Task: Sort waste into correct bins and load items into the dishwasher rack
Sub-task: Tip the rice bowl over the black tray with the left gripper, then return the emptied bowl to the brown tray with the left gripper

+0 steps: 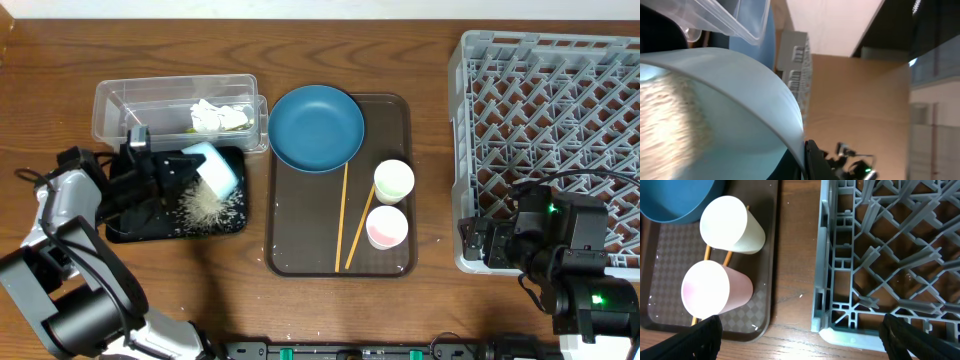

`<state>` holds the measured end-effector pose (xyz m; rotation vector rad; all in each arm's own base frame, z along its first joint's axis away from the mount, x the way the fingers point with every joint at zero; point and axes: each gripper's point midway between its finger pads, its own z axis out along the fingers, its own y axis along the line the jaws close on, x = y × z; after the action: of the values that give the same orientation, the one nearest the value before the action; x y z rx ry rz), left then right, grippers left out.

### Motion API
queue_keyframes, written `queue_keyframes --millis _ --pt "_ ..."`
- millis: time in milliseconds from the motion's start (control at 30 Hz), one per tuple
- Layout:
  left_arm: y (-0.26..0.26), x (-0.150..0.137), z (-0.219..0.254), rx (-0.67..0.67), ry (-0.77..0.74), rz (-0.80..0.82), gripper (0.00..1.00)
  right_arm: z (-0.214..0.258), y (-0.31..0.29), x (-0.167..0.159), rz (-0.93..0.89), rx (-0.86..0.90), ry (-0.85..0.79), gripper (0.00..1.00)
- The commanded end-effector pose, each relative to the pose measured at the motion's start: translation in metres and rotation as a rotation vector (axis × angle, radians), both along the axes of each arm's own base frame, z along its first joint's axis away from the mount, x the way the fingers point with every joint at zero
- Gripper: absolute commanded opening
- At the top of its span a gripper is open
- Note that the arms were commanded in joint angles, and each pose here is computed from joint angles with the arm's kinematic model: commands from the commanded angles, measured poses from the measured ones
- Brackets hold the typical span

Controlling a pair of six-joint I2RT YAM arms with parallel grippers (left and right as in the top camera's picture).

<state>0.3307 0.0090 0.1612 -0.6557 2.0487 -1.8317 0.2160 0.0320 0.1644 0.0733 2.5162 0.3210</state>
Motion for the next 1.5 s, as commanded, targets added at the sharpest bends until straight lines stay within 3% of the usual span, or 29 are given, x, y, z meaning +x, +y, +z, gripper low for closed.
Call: queue_keyframes --millis 0,467,567,700,767,833,933,1033,1133,1200,1300,1367,1467 --pt "0.007 0.001 0.012 -0.089 -0.007 0.037 0.06 0.008 0.004 0.001 0.014 0.008 -0.021 0.99" --pt "0.015 0.0 0.012 -0.099 0.008 0.063 0.06 0.008 0.004 0.002 0.014 0.008 -0.021 0.99" --pt "0.017 0.001 0.0 -0.023 0.014 0.055 0.06 0.008 0.004 0.001 0.014 0.008 -0.021 0.99" --pt "0.022 -0.005 -0.034 0.087 0.218 0.065 0.06 0.008 0.004 0.001 0.014 0.008 -0.021 0.99" --pt "0.02 -0.002 -0.022 0.035 0.161 0.063 0.06 0.008 0.004 0.001 0.014 0.008 -0.021 0.99" --pt "0.017 0.004 0.012 -0.051 -0.068 0.057 0.06 0.008 0.004 0.001 0.014 0.008 -0.021 0.99" --pt "0.018 0.003 0.006 -0.006 -0.066 0.052 0.06 0.008 0.004 0.001 0.014 0.008 -0.021 0.99" --pt "0.02 0.0 -0.015 0.03 0.101 0.059 0.06 0.008 0.004 0.001 0.014 0.008 -0.021 0.99" --pt "0.017 0.003 0.013 -0.067 -0.038 0.059 0.06 0.008 0.004 0.001 0.014 0.008 -0.02 0.99" --pt "0.019 0.003 0.006 -0.032 -0.012 0.062 0.06 0.008 0.004 0.001 0.014 0.008 -0.02 0.99" --pt "0.026 0.001 -0.011 -0.021 0.149 0.088 0.06 0.008 0.004 0.001 0.014 0.008 -0.02 0.99" --pt "0.023 0.003 0.014 -0.093 -0.001 0.081 0.06 0.008 0.004 0.001 0.014 0.008 -0.019 0.99" --pt "0.024 0.001 0.0 -0.029 0.067 0.081 0.06 0.008 0.004 0.001 0.014 0.008 -0.018 0.99"
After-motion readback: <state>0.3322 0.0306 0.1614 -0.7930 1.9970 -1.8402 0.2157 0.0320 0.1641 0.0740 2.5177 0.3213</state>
